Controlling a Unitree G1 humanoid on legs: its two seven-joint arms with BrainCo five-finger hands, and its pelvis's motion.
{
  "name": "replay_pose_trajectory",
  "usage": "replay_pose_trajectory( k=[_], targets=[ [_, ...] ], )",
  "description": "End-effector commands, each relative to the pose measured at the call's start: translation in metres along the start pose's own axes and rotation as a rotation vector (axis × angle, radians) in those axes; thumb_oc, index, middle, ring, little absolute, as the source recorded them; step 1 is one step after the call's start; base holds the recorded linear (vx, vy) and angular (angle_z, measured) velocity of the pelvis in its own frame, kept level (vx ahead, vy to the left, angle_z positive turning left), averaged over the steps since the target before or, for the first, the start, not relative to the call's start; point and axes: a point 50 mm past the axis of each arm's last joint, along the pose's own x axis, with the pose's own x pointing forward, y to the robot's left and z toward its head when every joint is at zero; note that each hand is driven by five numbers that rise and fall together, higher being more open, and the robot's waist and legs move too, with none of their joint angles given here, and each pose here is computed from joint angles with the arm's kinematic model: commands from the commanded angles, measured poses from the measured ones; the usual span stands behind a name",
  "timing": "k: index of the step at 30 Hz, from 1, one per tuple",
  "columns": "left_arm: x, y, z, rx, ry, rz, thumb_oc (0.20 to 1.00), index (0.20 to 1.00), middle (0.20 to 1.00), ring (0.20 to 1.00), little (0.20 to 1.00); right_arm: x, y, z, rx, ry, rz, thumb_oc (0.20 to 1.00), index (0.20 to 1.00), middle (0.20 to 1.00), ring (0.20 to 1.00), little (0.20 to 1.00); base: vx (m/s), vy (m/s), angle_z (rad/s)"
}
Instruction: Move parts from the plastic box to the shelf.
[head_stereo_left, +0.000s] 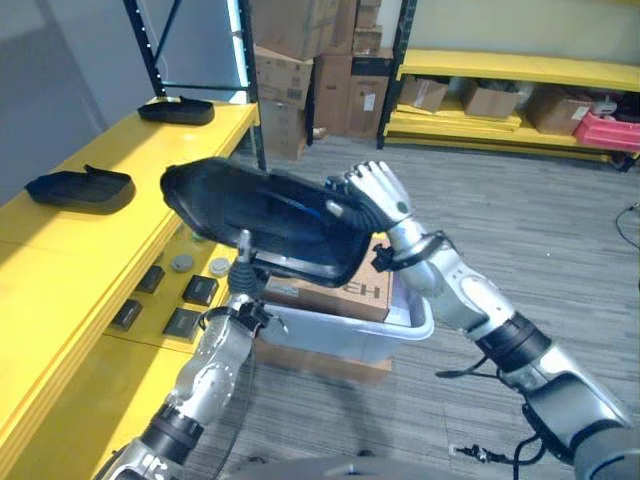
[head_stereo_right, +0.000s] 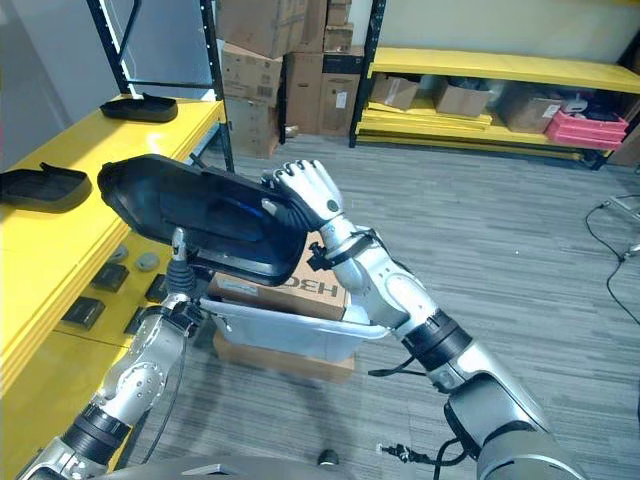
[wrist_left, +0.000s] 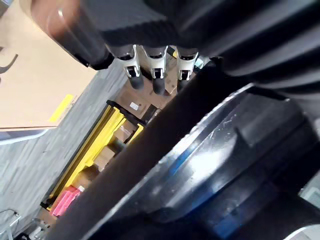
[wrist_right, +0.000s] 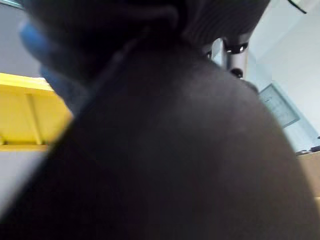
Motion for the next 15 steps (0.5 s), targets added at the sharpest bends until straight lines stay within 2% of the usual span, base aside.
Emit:
replay_pose_trajectory(
  k=[1, 2, 15],
  targets=[
    [0.021, -0.023, 0.023, -0.019, -0.124, -0.1, 0.514, 0.514, 0.514, 0.514, 0.514, 0.026, -0.012, 0.033, 0.075, -0.186, -0.061, 0.2, 0.2, 0.2, 0.2, 0.2, 0.0, 0.0, 0.0],
    [0.023, -0.021, 0.025, -0.031, -0.142, -0.085, 0.2, 0.2, 0.2, 0.2, 0.2, 0.024, -0.008, 0.04, 0.094, -0.214, -0.034, 0.2, 0.2, 0.2, 0.2, 0.2, 0.0, 0.0, 0.0],
    [0.028, -0.021, 0.042, -0.028, -0.257, -0.065, 0.2, 0.2, 0.2, 0.2, 0.2, 0.014, 0.016, 0.067, 0.231, -0.323, 0.126, 0.2, 0.2, 0.2, 0.2, 0.2, 0.0, 0.0, 0.0]
  ],
)
